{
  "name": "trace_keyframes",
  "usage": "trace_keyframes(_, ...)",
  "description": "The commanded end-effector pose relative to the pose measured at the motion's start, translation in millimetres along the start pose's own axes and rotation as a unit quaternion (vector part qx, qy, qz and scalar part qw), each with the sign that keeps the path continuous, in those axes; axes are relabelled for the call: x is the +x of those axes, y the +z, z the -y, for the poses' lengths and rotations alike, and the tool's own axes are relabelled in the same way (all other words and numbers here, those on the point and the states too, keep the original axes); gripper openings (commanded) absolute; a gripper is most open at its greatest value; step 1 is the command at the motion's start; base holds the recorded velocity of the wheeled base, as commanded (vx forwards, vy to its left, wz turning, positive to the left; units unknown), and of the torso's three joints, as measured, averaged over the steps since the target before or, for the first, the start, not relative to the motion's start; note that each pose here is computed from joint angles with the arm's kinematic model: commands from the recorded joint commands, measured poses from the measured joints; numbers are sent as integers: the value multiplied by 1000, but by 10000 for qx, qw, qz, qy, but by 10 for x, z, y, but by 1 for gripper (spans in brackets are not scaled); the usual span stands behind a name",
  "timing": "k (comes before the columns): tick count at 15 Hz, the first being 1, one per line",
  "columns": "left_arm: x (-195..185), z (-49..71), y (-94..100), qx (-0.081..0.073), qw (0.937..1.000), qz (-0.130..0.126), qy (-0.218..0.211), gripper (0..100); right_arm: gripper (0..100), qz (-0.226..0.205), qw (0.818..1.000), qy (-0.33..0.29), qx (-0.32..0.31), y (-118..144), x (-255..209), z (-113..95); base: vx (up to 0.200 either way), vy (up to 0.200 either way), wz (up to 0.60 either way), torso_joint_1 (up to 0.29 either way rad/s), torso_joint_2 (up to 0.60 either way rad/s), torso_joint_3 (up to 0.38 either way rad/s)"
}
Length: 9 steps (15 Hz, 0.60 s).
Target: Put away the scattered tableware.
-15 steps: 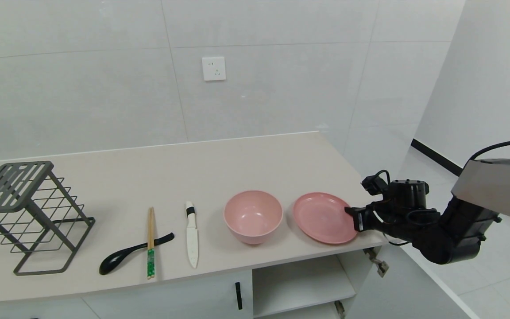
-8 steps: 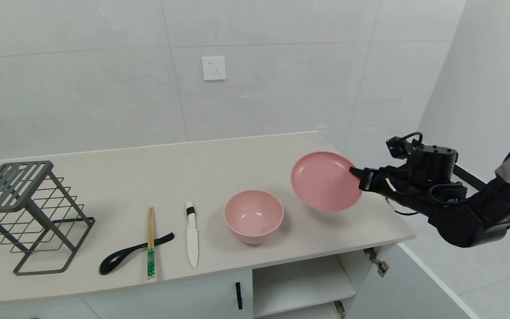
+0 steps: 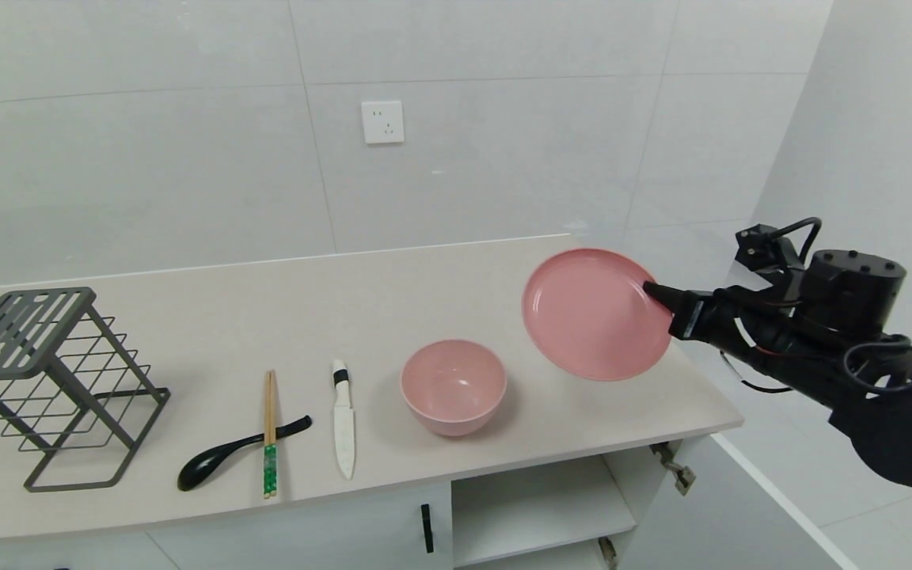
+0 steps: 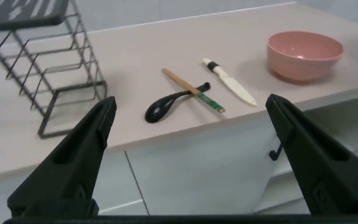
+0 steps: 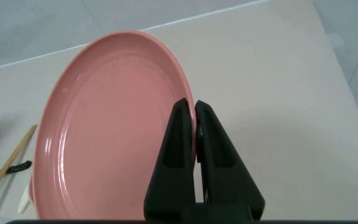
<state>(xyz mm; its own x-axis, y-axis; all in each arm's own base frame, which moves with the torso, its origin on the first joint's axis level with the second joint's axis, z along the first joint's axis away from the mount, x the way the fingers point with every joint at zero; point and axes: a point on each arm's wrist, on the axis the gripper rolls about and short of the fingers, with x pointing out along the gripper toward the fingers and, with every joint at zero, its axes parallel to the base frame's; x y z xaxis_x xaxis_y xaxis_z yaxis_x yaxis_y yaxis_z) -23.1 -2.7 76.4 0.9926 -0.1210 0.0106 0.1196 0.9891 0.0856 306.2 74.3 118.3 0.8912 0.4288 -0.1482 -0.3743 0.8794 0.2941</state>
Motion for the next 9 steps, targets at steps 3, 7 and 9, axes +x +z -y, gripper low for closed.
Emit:
trace_keyframes(3,-50,-20,321,255,9873,1564,135,100,0,339,9971,74,-681,106,-445,-135,0,0,0,0,0,0)
trace_keyframes(7,-91,-19,553,-706,9858,1436,-500,100,0,646,9917,138,-1104,235,-655,-229,0,0,0,0,0,0)
trace_keyframes(9,-41,-30,898,-1485,9801,392,-1256,100,0,698,9910,185,-1127,237,-818,-272,0,0,0,0,0,0)
